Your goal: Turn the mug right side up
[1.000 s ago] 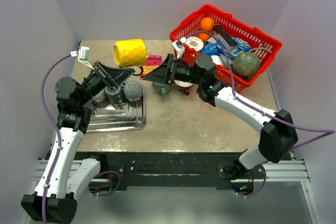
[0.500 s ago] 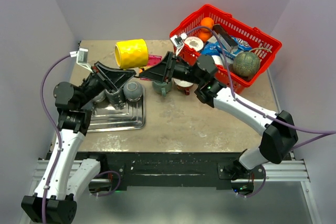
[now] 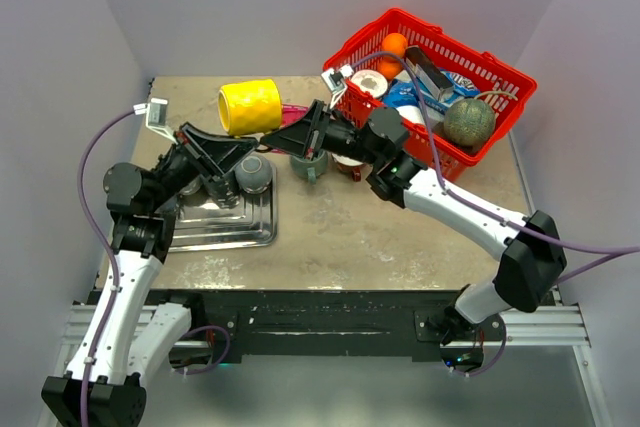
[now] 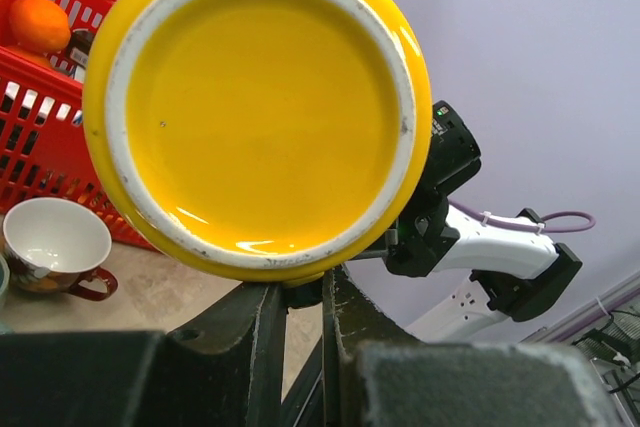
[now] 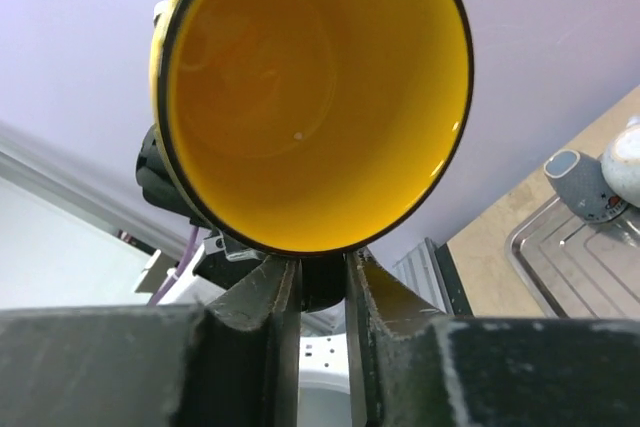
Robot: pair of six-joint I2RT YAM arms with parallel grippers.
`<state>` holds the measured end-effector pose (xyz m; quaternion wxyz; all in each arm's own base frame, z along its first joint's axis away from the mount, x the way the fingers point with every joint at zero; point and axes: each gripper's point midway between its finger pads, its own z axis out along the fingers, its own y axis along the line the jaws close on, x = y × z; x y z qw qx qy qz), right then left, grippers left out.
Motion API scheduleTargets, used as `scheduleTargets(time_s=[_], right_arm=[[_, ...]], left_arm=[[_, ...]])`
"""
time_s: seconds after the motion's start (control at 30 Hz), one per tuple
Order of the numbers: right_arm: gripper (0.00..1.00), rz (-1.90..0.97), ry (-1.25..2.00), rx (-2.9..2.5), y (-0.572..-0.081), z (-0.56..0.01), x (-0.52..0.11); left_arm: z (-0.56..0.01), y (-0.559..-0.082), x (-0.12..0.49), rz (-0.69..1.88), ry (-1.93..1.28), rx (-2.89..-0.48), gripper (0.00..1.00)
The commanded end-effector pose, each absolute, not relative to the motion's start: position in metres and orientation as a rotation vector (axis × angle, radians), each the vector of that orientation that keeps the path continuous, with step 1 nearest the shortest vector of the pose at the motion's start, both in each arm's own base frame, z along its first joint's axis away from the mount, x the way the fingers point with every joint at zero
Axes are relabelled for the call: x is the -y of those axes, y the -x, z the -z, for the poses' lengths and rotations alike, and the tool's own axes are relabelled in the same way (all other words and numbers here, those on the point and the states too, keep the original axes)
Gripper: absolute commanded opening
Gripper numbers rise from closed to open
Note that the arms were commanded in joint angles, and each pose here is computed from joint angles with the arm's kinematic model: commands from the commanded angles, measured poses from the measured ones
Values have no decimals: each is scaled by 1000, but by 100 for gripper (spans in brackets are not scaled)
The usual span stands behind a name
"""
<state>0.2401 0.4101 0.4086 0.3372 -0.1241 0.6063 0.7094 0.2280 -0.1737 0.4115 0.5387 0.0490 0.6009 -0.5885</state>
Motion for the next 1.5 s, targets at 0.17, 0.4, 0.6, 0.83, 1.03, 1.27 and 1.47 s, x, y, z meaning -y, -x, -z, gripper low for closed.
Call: scheduleTargets(time_s=[0.17,0.4,0.6,0.83,1.03,1.27,1.47], right_arm=[[0,-1840,327,-1462,-232,-443,-404],[0,-1629,261,-1532,-248,-433,-387],[0,-1190,143,-1667,-279,-412,-338],[0,-554,-13,-2005,-293,-313,-238],[0,-83,-87,-2166,-278,-239,-153],[0,77,-118,-2229,-279,-199,-128],[0,133,-119,-2253,-289,-170,-131]], left_arm=[[-410,-225,174,1352,-157,-1417,12],[-393,-236,167,1244,-122,-1485,93],[-360,-250,161,1145,-101,-1621,99],[-322,-263,149,1013,-35,-1784,99],[-301,-279,128,849,63,-1846,99],[-290,-296,110,726,144,-1864,99],[-281,-303,100,670,201,-1872,99]])
